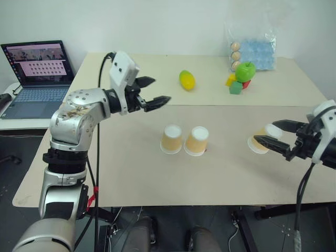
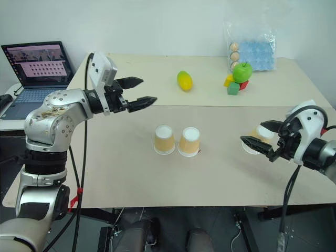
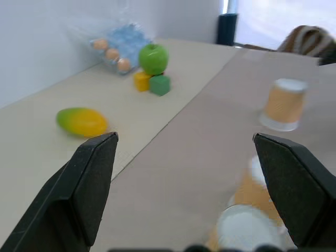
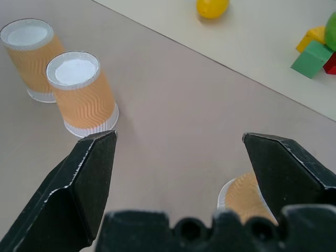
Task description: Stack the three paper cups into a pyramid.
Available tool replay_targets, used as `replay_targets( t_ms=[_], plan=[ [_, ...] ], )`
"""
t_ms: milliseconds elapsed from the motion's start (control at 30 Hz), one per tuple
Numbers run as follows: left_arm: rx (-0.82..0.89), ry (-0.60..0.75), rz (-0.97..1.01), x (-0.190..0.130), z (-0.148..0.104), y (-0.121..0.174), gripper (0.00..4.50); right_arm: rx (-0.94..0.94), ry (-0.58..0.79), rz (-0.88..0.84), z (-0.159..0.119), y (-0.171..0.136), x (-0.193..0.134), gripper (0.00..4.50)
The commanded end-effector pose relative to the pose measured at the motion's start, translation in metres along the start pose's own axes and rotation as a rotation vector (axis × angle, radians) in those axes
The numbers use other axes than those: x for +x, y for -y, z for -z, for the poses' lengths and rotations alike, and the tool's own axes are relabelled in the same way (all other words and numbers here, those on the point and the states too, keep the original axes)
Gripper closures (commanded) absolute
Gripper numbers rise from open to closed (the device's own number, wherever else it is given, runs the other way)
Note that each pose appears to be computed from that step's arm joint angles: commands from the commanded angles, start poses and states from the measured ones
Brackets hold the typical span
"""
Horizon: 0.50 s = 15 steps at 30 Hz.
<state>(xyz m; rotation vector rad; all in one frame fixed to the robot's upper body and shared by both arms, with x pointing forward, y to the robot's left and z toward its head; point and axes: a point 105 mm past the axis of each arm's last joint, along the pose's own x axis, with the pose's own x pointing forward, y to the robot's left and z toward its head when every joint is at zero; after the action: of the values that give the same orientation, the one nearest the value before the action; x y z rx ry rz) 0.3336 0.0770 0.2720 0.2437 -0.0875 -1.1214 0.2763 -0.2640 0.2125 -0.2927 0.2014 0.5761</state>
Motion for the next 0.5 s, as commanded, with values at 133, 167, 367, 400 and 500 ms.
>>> replay_targets(
  t_ms=[133,167,367,400,500],
  plan=[
    [0.05,-0.033,0.17,0.0,-0.011,0.025,0.12,-0.03,0.047,0.128,0.001,0.025,-0.017,0.0],
    [0.053,-0.037,0.173,0.0,-0.011,0.025,0.12,-0.021,0.047,0.146,0.007,0.028,-0.018,0.0],
    [0.067,-0.039,0.159,0.003,-0.013,0.019,0.12,0.024,0.084,0.298,0.033,0.048,-0.026,0.0],
    [0.074,-0.04,0.15,0.004,-0.013,0.018,0.12,0.036,0.089,0.326,0.039,0.052,-0.028,0.0],
    [0.079,-0.044,0.144,0.005,-0.011,0.017,0.12,0.066,0.118,0.36,0.048,0.057,-0.026,0.0]
  ],
)
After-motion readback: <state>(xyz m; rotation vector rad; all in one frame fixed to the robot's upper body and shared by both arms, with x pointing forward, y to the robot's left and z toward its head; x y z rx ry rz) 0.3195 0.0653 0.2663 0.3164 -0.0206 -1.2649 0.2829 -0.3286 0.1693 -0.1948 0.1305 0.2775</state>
